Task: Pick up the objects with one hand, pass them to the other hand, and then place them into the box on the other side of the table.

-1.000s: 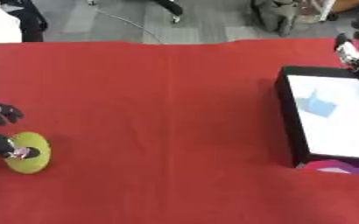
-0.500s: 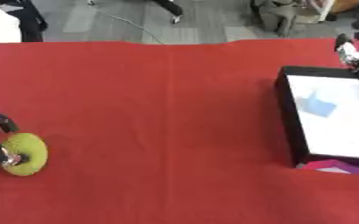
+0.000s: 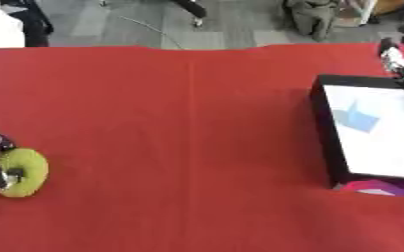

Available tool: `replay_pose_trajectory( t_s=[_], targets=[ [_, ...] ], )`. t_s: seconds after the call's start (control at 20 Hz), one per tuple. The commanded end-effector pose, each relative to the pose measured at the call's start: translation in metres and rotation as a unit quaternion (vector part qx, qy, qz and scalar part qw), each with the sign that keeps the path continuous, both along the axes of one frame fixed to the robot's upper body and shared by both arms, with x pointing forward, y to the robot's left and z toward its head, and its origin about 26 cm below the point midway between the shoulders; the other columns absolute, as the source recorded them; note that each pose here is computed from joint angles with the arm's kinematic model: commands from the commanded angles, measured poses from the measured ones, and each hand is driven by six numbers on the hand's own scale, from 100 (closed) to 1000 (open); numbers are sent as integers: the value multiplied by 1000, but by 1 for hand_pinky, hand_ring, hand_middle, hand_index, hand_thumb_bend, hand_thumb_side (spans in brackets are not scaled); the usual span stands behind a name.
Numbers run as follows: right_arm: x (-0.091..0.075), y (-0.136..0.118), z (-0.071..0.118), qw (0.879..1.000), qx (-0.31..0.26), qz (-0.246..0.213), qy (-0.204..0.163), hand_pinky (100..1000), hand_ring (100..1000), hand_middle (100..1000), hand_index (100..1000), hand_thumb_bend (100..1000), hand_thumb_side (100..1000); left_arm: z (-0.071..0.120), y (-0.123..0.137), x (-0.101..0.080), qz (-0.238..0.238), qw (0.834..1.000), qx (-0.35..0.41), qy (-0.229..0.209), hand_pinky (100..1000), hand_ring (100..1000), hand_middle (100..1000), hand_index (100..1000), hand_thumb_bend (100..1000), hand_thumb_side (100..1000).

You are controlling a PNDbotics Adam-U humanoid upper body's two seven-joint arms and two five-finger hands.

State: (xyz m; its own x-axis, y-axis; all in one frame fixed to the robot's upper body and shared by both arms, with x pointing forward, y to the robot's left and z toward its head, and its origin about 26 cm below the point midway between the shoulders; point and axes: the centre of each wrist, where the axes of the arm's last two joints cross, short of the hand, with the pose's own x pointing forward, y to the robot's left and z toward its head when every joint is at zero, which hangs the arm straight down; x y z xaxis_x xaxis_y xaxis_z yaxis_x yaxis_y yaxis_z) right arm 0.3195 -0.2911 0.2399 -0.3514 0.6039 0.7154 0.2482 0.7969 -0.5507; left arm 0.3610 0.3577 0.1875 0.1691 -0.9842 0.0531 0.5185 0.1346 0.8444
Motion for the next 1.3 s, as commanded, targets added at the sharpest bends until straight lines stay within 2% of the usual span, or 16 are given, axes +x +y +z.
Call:
replay_pose_trajectory(
  t_s=[0.05, 0.15, 0.35, 0.55, 0.7, 0.85, 1.05, 1.15, 1.3],
  targets=[
    [-2, -1, 7, 1000, -4, -3, -14, 1000, 1000, 954, 1000, 100, 628, 21, -3, -5, 30, 1000, -1, 3, 794, 678, 588, 539, 100, 102],
    [-2, -1, 7, 1000, -4, -4, -14, 1000, 1000, 952, 1000, 100, 628, 30, -9, -10, 23, 1000, -1, -20, 770, 642, 560, 502, 100, 150],
    [-2, -1, 7, 1000, -3, -4, -15, 1000, 1000, 951, 1000, 100, 632, 49, -23, -20, 3, 998, -16, -66, 753, 622, 544, 483, 100, 206],
    [-3, 2, 10, 1000, -4, 5, -18, 1000, 1000, 950, 1000, 100, 630, 74, -43, -35, -35, 988, -41, -142, 723, 583, 511, 453, 100, 287],
    [-3, 10, 15, 999, -9, 27, -26, 1000, 1000, 951, 1000, 100, 623, 85, -57, -45, -57, 976, -68, -201, 696, 553, 480, 446, 100, 338],
    [-3, 26, 21, 997, -27, 69, -33, 1000, 1000, 953, 1000, 100, 616, 87, -70, -53, -86, 956, -109, -257, 644, 510, 438, 433, 100, 427],
    [-4, 49, 31, 989, -61, 130, -39, 997, 1000, 964, 1000, 100, 598, 81, -78, -53, -114, 929, -167, -311, 602, 475, 390, 411, 100, 449],
    [-7, 75, 41, 975, -95, 197, -46, 993, 1000, 966, 1000, 100, 593, 74, -86, -52, -131, 905, -210, -347, 584, 460, 369, 399, 100, 457],
    [-10, 104, 52, 953, -143, 264, -49, 988, 1000, 968, 1000, 100, 550, 61, -95, -48, -144, 875, -256, -386, 559, 446, 356, 387, 100, 469]
  ],
)
